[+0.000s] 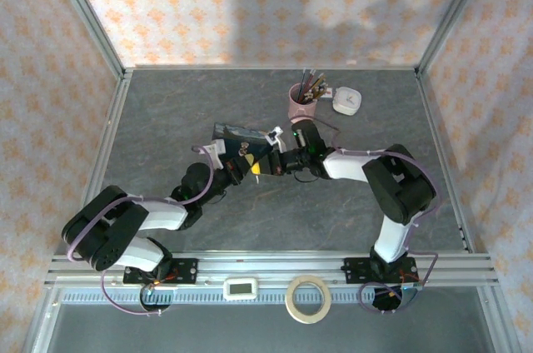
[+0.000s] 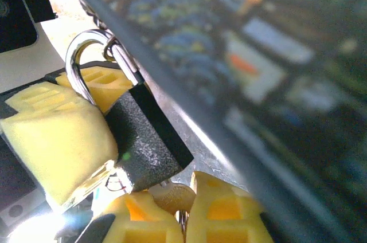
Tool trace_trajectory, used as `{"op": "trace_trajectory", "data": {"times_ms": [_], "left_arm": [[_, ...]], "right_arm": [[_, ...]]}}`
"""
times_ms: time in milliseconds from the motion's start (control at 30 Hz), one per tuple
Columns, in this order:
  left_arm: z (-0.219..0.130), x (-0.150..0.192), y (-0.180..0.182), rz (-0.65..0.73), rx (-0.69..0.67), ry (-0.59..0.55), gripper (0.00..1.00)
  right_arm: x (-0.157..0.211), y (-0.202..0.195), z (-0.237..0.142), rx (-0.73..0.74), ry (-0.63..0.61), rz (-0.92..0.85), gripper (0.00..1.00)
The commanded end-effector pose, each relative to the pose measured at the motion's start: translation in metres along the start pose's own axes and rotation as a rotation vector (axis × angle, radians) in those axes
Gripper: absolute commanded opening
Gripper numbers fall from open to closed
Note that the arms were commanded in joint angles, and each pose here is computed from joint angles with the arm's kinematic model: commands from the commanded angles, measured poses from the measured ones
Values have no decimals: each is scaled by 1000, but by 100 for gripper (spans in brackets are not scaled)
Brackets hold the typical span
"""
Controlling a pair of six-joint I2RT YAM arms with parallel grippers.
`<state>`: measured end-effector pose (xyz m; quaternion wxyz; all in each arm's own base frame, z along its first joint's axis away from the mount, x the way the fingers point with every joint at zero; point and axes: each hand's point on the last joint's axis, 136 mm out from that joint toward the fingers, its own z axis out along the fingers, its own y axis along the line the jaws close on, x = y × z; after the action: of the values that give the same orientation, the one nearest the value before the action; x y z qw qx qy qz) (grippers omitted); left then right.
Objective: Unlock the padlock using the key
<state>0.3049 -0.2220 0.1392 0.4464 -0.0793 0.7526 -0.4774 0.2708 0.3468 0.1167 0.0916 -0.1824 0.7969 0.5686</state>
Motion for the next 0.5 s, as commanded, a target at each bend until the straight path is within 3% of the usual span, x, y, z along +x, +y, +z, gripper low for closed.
{"op": "trace_trajectory", "data": {"times_ms": [0,300,467], "left_arm": [[-7,27,-29,75,166,110,0],[-3,22,-18,30,120,70,0],[7,16,-4,-35,11,66,0]], "right_arm": [[-54,-8,-25,50,-183,22,0],[-52,-15,-27,79,-199,43,1],[-59,-15,-40,209,-253,-54,14]]}}
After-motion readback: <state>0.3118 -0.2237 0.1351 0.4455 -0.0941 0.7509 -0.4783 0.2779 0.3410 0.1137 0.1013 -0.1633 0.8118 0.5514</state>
